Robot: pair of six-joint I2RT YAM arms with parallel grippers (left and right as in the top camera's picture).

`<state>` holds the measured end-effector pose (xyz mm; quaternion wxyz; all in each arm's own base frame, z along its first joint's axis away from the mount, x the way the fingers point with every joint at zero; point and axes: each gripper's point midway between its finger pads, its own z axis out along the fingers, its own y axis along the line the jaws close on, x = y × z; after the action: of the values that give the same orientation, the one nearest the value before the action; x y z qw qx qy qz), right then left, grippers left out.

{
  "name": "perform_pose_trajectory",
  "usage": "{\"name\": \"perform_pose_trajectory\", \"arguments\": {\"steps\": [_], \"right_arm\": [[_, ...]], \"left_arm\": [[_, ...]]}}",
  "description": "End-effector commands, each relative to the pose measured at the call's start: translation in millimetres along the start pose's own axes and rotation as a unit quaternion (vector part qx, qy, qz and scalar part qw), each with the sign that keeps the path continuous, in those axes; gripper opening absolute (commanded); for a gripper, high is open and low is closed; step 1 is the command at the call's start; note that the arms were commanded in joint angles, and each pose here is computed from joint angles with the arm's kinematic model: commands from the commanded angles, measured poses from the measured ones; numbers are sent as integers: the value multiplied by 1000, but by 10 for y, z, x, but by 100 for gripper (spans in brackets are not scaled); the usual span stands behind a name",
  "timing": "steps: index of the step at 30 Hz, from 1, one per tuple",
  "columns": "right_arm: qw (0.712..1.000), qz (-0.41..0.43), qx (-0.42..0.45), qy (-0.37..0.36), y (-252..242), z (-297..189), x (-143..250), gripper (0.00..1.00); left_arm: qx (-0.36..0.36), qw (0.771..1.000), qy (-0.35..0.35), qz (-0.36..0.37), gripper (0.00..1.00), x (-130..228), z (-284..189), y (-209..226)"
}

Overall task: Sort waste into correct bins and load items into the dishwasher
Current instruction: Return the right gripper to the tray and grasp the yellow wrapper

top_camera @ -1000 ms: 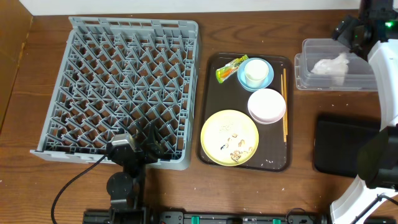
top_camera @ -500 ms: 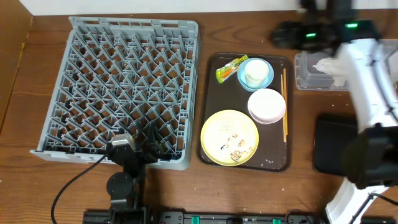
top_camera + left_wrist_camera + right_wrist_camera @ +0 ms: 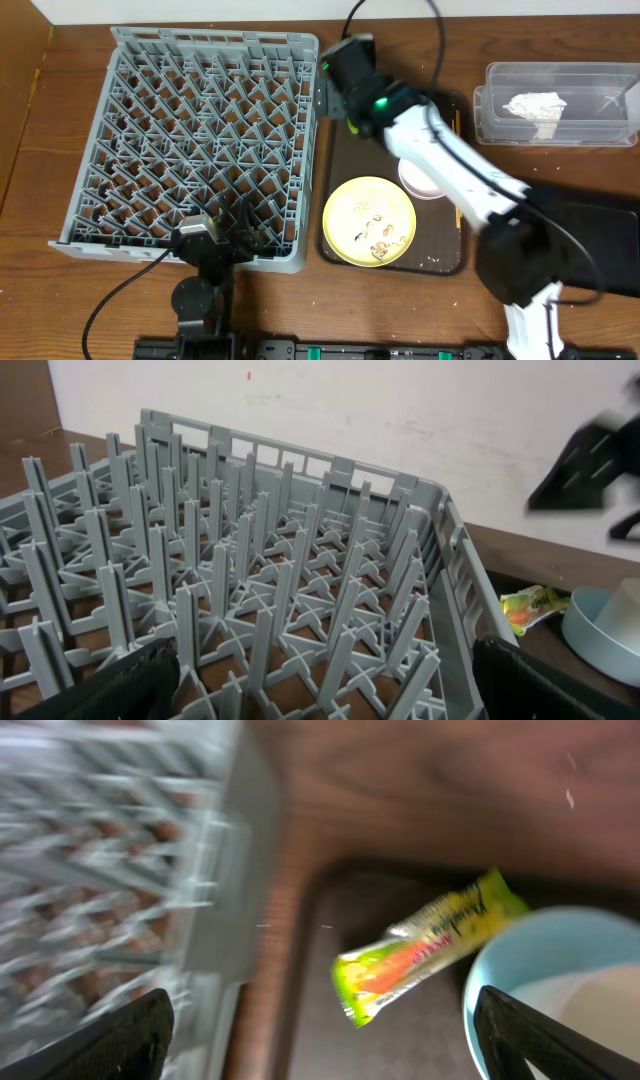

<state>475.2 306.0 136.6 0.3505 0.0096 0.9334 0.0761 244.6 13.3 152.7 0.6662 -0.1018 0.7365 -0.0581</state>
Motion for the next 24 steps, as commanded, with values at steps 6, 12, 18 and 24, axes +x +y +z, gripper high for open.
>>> {"name": "perform_pose_trajectory", "arguments": {"steps": [6,12,18,24], "right_arm": [[995,73,70,20,-316,722,381,93],[993,85,82,25,-364,920,525,91],[990,109,85,11,-375,1028,534,89],[986,132,103,-1,-441,1186,625,88]], "left_arm": [[2,1000,23,7,95,153,8,7],[2,1000,23,7,95,153,8,8],[2,1000,24,7,95,154,8,7],[2,1000,24,7,95,154,8,8]]}}
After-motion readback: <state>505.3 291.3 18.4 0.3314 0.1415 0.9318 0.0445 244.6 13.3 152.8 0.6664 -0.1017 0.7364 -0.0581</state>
